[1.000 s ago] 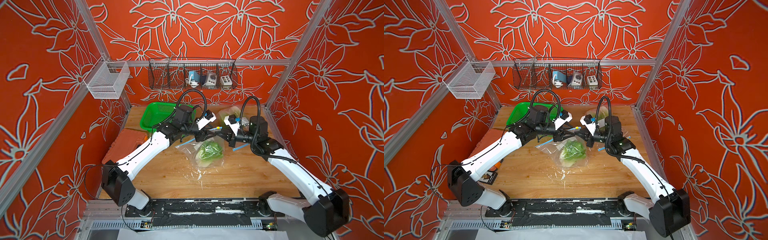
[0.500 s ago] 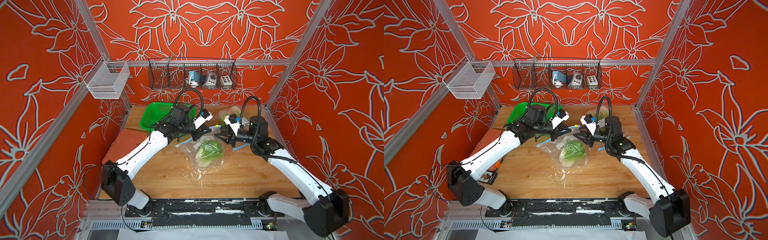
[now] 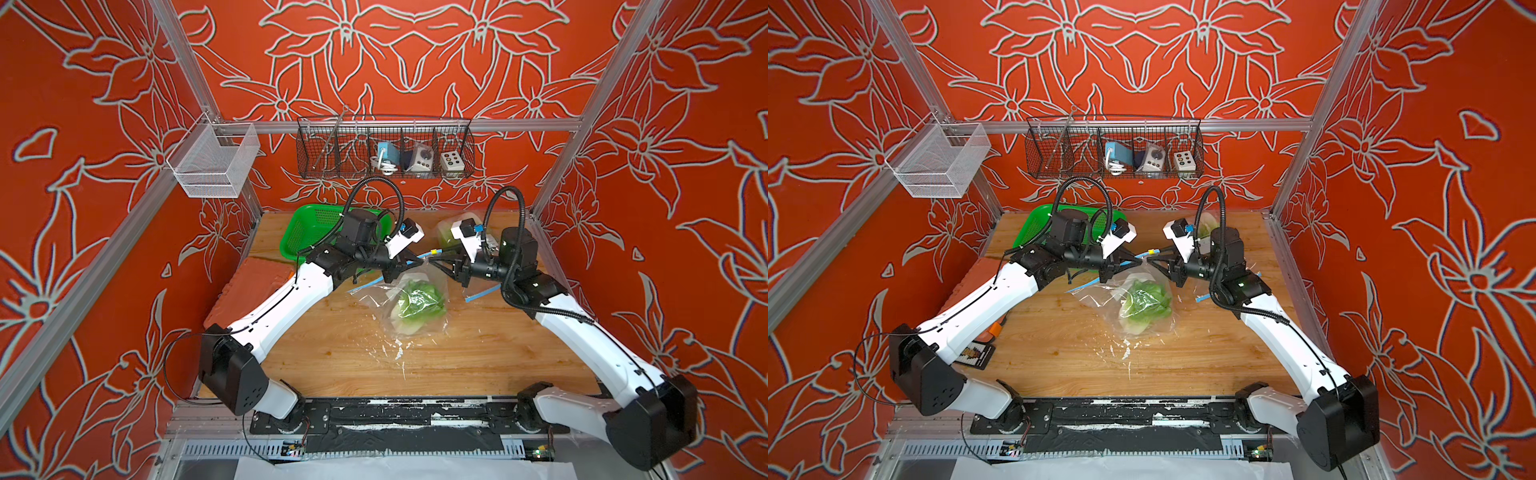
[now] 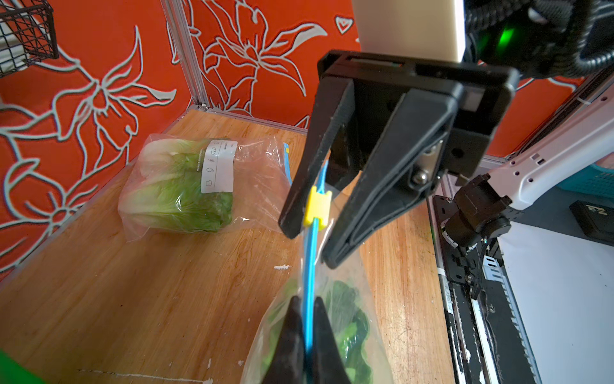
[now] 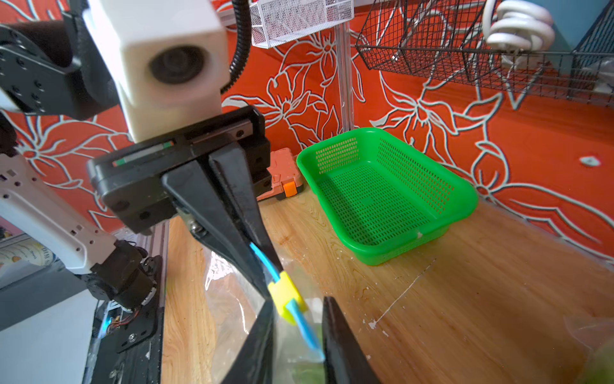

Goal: Open the zip-top bag and take out the chinese cabbages
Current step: Unzip the zipper on the zipper food storage bag.

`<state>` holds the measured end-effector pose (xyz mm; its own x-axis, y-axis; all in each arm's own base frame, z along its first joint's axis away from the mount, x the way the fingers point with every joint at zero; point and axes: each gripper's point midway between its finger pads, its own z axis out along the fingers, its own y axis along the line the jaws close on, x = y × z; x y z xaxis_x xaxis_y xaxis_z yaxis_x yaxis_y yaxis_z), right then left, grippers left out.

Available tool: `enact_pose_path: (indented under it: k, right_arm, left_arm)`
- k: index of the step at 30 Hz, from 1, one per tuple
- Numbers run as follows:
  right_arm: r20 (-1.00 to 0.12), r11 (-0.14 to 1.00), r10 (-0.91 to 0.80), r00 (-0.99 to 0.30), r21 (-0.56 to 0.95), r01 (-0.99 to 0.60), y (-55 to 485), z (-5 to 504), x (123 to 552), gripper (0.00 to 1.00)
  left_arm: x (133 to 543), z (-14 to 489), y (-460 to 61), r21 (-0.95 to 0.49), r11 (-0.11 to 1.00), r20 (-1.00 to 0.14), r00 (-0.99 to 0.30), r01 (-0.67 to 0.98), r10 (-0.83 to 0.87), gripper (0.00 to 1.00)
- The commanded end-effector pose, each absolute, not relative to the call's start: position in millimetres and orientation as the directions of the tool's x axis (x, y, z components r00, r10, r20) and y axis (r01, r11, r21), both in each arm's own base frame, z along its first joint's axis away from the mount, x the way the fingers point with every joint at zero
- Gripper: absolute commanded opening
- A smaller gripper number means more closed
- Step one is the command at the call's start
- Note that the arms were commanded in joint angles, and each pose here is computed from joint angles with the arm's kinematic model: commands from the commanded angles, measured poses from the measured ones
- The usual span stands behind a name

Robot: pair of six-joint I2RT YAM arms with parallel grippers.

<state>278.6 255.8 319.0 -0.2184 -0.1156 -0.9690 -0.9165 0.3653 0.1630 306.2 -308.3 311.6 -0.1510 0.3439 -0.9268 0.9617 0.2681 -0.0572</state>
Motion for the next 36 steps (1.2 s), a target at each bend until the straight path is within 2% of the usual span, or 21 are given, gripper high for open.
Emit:
enact_pose_path:
  k: [1,3,7,8,9,10,12,17,20,21,22,23,25,30,36]
  right_arm:
    - [-0.979,0.337,-0.099,-0.175,0.133,-0.932,258.4,335.4,273.6,0.06]
    - [-0.981,0.323,-0.109,-0.162,0.12,-0.939,257.8,335.6,268.5,0.0]
    - [-0.983,0.287,-0.123,-0.133,0.093,-0.953,258.0,337.3,259.2,0.0]
    - [-0.984,0.287,-0.12,-0.132,0.093,-0.954,258.0,338.7,259.1,0.02]
    - [-0.985,0.291,-0.114,-0.13,0.092,-0.952,257.9,341.3,260.1,0.09]
    - [-0.985,0.297,-0.108,-0.134,0.097,-0.95,257.9,343.1,261.5,0.12]
    - [-0.986,0.293,-0.102,-0.132,0.097,-0.951,258.9,346.7,262.6,0.14]
    - [-0.985,0.283,-0.113,-0.128,0.092,-0.955,259.6,344.9,261.6,0.0]
    - [-0.984,0.276,-0.129,-0.123,0.084,-0.958,259.1,341.3,259.0,0.0]
    - [-0.983,0.274,-0.134,-0.122,0.081,-0.958,258.7,340.8,257.9,0.0]
    - [-0.983,0.275,-0.138,-0.12,0.079,-0.958,258.4,340.0,257.8,0.0]
    - [-0.983,0.274,-0.142,-0.118,0.075,-0.959,258.0,339.3,257.1,0.0]
    - [-0.981,0.263,-0.153,-0.116,0.073,-0.962,258.4,336.7,255.0,0.0]
    - [-0.98,0.234,-0.163,-0.118,0.078,-0.969,259.6,333.3,250.3,0.0]
    - [-0.98,0.22,-0.158,-0.117,0.081,-0.972,260.6,334.8,248.6,0.0]
  left_arm:
    - [298.9,323.7,-304.8,-0.019,0.243,-0.94,-0.1,0.97,0.326,0.0]
    - [299.4,325.0,-304.7,-0.019,0.247,-0.941,-0.101,0.969,0.322,0.0]
    - [298.2,325.0,-304.0,-0.016,0.239,-0.942,-0.095,0.971,0.322,0.0]
    - [297.7,324.7,-304.0,-0.014,0.236,-0.942,-0.092,0.972,0.324,0.0]
    - [297.7,324.3,-304.1,-0.013,0.234,-0.941,-0.091,0.972,0.325,0.0]
    - [297.2,324.4,-304.0,-0.013,0.232,-0.941,-0.09,0.973,0.325,0.0]
    - [296.0,324.0,-304.3,-0.011,0.226,-0.941,-0.086,0.974,0.327,0.0]
    - [295.2,324.6,-303.8,-0.005,0.222,-0.942,-0.08,0.975,0.326,0.0]
    - [295.8,322.7,-303.6,-0.002,0.222,-0.941,-0.077,0.975,0.329,0.0]
    - [295.7,324.1,-303.7,0.002,0.223,-0.943,-0.073,0.975,0.326,0.12]
    - [296.2,325.6,-303.8,0.004,0.224,-0.945,-0.07,0.975,0.32,0.32]
    - [295.4,328.4,-304.4,0.008,0.22,-0.948,-0.062,0.976,0.311,0.44]
    - [292.2,335.9,-304.9,0.022,0.203,-0.956,-0.039,0.979,0.29,0.58]
    - [283.4,358.2,-311.1,0.017,0.143,-0.975,-0.015,0.99,0.223,0.6]
    - [285.9,361.6,-314.6,0.014,0.129,-0.979,-0.013,0.992,0.204,0.51]
